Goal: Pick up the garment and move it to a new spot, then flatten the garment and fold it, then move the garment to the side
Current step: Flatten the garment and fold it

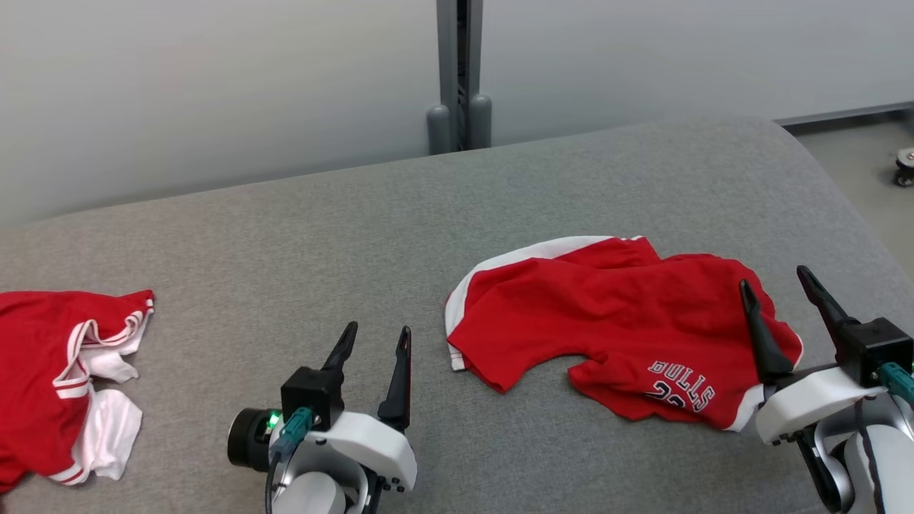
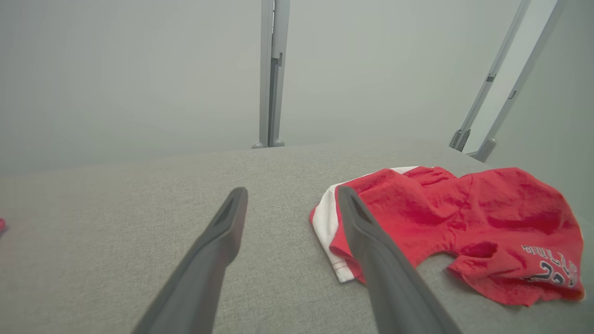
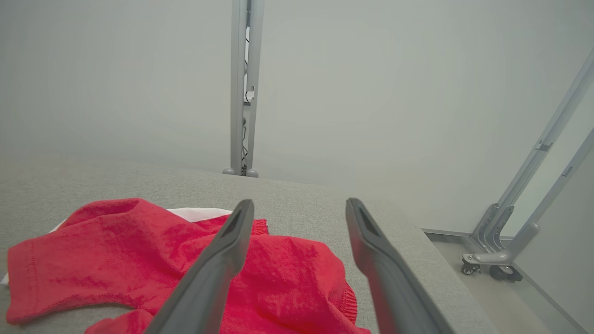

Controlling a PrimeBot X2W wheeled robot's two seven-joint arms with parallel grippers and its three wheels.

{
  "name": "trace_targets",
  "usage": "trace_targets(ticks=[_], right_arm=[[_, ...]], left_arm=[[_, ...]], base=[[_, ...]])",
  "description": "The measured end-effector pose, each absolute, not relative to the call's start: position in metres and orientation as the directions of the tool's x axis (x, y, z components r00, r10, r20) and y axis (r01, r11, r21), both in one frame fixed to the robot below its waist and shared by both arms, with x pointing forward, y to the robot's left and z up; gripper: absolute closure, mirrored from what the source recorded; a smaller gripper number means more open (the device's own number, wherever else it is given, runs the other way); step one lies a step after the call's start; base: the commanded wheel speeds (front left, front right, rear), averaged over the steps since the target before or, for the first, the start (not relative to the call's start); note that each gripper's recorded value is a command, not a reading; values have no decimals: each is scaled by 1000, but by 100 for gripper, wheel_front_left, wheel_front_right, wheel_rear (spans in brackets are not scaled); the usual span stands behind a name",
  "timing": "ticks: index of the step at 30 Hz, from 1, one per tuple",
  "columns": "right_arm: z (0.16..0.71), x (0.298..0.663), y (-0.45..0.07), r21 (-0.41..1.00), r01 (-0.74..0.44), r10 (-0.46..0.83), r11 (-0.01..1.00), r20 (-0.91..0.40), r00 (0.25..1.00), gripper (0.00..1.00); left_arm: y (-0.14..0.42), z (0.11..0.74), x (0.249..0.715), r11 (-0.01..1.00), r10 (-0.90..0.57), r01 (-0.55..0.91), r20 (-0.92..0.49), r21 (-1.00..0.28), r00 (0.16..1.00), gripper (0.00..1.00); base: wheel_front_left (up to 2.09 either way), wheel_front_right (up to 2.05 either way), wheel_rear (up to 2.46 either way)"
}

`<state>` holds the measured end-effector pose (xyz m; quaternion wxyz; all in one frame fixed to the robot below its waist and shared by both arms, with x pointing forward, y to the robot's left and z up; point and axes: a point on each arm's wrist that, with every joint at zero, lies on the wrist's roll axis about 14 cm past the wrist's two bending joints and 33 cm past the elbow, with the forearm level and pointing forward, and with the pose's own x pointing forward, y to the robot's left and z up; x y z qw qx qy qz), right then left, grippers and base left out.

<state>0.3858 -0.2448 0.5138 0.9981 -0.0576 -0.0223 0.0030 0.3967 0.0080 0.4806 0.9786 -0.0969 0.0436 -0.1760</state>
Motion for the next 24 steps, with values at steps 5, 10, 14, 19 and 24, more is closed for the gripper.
trace_targets(ticks=[5,10,14,19,24], right_arm=[[514,382,-251,-110,23,-18,994,49,999,0],[503,373,-262,-99,63,-62,993,18,998,0],[492,365,-275,-93,108,-110,990,-19,994,0],[475,356,-275,-83,116,-122,990,-72,990,0],[471,349,-276,-67,119,-124,991,-92,988,0]], left_arm=[[-12,472,417,901,-414,396,-79,-177,907,0],[-34,445,442,880,-470,442,-173,-175,866,0],[-59,432,458,847,-530,502,-220,-174,819,0],[-82,403,456,800,-599,564,-330,-207,729,0],[-87,394,465,804,-590,566,-371,-184,717,0]], base=[[0,0,0],[0,0,0],[0,0,0],[0,0,0],[0,0,0]])
